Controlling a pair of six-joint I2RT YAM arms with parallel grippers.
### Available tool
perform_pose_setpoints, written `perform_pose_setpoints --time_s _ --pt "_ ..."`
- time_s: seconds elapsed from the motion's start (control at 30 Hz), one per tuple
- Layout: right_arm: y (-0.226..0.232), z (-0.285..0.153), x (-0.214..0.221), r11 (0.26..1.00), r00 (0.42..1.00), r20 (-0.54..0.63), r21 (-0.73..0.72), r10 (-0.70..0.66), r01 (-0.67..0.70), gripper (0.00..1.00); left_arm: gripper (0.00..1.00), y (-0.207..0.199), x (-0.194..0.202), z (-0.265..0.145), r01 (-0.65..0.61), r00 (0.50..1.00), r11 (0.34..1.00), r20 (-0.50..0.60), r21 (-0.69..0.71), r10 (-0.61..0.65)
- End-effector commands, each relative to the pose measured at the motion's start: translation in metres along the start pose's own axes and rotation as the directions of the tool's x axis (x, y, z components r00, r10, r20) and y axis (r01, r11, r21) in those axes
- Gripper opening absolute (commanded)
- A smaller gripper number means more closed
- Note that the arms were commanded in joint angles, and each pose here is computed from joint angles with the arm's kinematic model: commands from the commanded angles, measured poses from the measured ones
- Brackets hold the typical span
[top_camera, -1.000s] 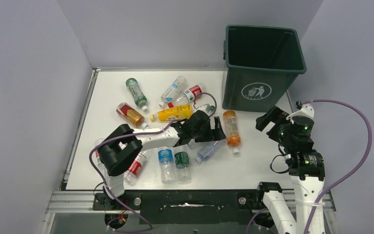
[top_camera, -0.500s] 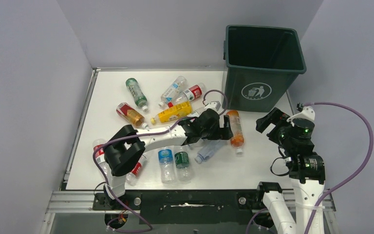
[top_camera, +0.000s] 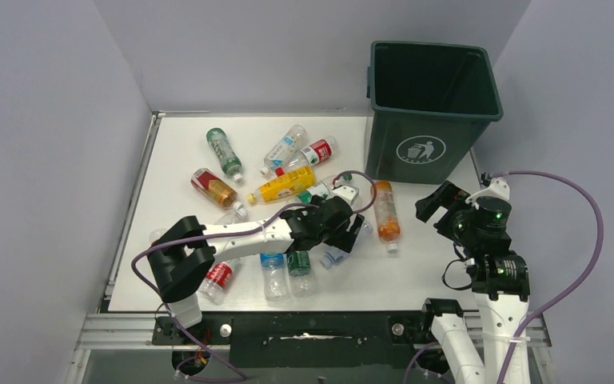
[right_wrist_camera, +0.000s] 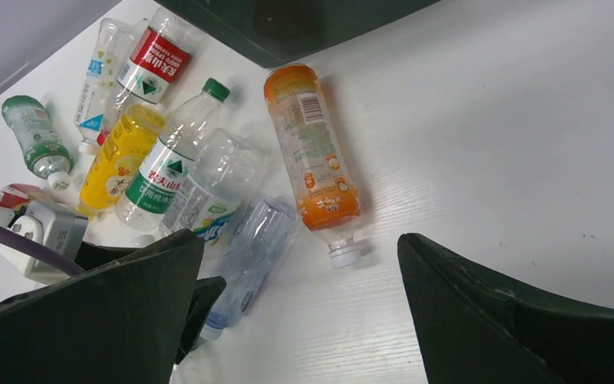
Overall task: Put the plastic bottles in the bin
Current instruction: Pick up the plastic bottle at the center of the board.
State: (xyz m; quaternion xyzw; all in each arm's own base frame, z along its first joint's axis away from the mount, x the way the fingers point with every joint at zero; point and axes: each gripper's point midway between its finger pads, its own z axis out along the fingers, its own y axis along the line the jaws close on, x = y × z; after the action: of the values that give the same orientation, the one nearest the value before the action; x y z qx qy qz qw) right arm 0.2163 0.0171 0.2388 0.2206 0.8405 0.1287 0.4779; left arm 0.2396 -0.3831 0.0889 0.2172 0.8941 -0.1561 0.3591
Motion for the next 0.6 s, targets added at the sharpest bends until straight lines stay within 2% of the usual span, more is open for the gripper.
perform_pose_setpoints --time_s 0.0,0.33,0.57 --pt "0.009 0.003 -0.007 0.999 1.0 0.025 -0.047 0.015 -0.014 0.98 0.98 -0.004 -0.011 -0.009 -0.083 0.996 0.995 0.043 0.056 0.081" --pt "0.008 0.003 -0.004 0.999 1.0 0.021 -0.042 0.018 -0.017 0.98 0.98 -0.027 -0.001 -0.014 -0.164 0.986 0.978 0.055 0.128 0.158" --pt "0.007 0.004 -0.001 0.999 1.0 0.013 -0.042 0.023 -0.022 0.98 0.96 -0.034 0.013 -0.006 -0.195 0.981 0.973 0.033 0.119 0.193"
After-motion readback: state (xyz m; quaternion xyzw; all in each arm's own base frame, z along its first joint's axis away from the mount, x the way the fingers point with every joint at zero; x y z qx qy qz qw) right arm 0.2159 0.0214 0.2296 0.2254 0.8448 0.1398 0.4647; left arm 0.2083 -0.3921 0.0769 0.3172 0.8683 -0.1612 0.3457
